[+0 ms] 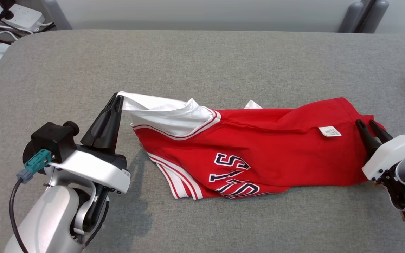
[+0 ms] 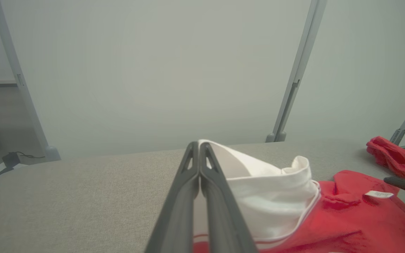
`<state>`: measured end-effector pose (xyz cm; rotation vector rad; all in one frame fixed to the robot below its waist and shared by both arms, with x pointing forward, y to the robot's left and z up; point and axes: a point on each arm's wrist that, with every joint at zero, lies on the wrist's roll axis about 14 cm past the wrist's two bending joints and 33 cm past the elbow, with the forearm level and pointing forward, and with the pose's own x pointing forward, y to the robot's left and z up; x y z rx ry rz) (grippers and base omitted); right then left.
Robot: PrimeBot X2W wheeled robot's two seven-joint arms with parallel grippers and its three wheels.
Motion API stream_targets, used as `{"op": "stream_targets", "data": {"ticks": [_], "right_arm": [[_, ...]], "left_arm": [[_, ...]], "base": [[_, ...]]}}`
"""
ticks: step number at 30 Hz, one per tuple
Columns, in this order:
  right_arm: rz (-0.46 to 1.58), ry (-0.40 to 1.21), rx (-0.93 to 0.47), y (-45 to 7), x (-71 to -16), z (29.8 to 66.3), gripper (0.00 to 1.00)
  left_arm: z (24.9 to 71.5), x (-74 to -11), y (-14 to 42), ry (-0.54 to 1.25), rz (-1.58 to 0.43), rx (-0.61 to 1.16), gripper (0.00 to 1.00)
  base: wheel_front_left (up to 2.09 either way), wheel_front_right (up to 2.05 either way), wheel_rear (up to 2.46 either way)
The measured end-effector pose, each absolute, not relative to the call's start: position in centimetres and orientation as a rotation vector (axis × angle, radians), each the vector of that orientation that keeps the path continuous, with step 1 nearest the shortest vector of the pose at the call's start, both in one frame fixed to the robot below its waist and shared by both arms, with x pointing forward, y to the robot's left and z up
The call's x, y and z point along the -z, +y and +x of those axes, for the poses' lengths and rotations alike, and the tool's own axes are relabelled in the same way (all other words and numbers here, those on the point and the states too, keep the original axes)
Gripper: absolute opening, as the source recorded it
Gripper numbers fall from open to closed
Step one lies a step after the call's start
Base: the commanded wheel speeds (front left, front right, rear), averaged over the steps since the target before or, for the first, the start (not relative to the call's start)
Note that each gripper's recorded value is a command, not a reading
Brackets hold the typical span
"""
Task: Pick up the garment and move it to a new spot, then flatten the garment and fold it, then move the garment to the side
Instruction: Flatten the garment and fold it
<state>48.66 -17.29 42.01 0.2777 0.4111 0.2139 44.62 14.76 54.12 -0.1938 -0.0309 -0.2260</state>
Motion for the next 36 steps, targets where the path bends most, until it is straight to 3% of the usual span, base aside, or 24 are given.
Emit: {"op": "stream_targets", "data": {"ticks": [1, 3, 6, 7, 8, 9, 11, 12, 27, 28, 29, 36], "right_arm": [[0.275, 0.422, -0.212, -17.3, -41.8, 48.7, 0.5], [0.272, 0.44, -0.214, -16.9, -41.4, 48.8, 0.54], [0.294, 0.452, -0.205, -16.7, -41.1, 48.8, 0.48], [0.292, 0.461, -0.204, -16.7, -40.9, 48.6, 0.5], [0.29, 0.467, -0.205, -16.6, -40.8, 48.6, 0.59], [0.291, 0.47, -0.206, -16.6, -40.7, 48.6, 0.6], [0.296, 0.472, -0.207, -16.4, -40.8, 48.7, 0.35], [0.29, 0.473, -0.215, -16.2, -40.8, 48.7, 0.02], [0.244, 0.385, -0.301, -14.3, -43.6, 48.7, 0.0], [0.252, 0.391, -0.287, -14.7, -43.5, 48.6, 0.55], [0.25, 0.399, -0.275, -15.0, -43.2, 48.5, 1.0], [0.266, 0.434, -0.237, -15.6, -42.1, 49.0, 1.0]], "left_arm": [[44.6, -54.1, 14.9, -0.028, -0.192, 0.222, 0.0], [44.4, -54.2, 15.1, -0.03, -0.19, 0.216, 0.0], [44.3, -54.3, 15.3, -0.033, -0.187, 0.212, 0.0], [44.3, -54.4, 15.3, -0.035, -0.187, 0.212, 0.0], [44.2, -54.5, 15.3, -0.037, -0.187, 0.213, 0.0], [44.2, -54.5, 15.3, -0.032, -0.185, 0.214, 0.0], [44.2, -54.5, 15.3, -0.032, -0.184, 0.214, 0.0], [44.2, -54.5, 15.3, -0.032, -0.182, 0.215, 0.0], [43.6, -54.7, 15.2, -0.03, -0.18, 0.222, 0.0], [43.7, -54.7, 15.2, -0.03, -0.176, 0.223, 0.0], [43.7, -54.6, 15.3, -0.029, -0.174, 0.224, 0.0], [43.9, -53.9, 15.3, -0.001, -0.17, 0.222, 0.0]], "base": [[0.0, 0.0, 0.0], [0.0, 0.0, 0.0], [0.0, 0.0, 0.0], [0.0, 0.0, 0.0], [0.0, 0.0, 0.0], [0.0, 0.0, 0.0], [0.0, 0.0, 0.0], [0.0, 0.0, 0.0], [0.0, 0.0, 0.0], [0.0, 0.0, 0.0], [0.0, 0.0, 0.0], [0.0, 0.0, 0.0]]}}
